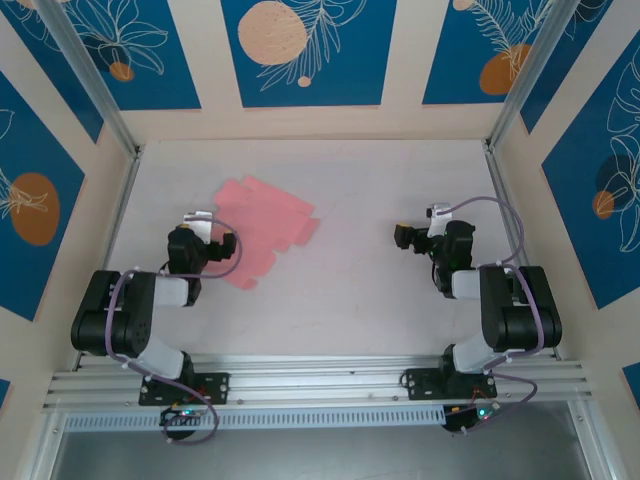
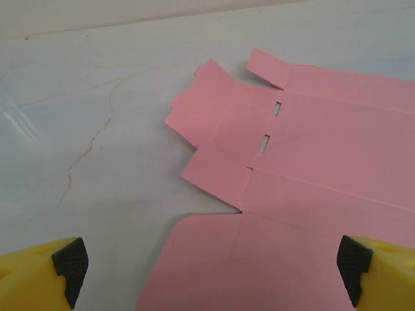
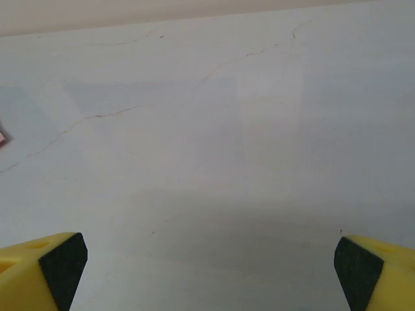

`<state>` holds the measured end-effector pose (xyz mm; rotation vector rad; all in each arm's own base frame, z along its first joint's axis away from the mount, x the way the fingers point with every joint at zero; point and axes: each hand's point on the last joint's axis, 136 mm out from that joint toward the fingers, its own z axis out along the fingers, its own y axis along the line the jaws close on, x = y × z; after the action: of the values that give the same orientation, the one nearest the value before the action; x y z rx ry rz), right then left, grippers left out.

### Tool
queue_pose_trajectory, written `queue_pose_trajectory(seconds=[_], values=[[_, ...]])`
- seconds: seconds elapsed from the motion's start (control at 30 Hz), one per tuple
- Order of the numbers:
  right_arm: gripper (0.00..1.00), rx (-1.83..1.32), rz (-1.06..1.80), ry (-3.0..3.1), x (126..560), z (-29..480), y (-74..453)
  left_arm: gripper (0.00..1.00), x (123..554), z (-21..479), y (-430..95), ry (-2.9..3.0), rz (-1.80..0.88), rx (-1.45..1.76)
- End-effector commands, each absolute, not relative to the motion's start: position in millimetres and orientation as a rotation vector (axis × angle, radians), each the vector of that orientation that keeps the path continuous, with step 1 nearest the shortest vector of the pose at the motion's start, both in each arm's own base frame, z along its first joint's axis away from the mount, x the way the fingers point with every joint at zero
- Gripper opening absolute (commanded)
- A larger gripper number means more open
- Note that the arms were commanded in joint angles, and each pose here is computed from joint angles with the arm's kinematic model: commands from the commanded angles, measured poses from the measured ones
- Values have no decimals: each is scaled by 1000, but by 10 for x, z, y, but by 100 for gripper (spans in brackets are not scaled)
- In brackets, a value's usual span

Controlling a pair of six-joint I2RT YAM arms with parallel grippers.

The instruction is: Fold the paper box

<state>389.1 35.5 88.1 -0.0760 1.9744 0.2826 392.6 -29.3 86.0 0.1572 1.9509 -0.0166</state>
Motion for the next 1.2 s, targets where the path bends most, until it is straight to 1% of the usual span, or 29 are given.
queue_pose_trajectory(seconds=[0.0, 1.17], values=[[100, -70, 272, 1956, 3949, 944, 342, 100, 3940, 878, -309, 1944, -23, 169], [100, -70, 273, 1953, 3949, 953, 340, 100, 3960, 903, -267, 1959, -5, 142]])
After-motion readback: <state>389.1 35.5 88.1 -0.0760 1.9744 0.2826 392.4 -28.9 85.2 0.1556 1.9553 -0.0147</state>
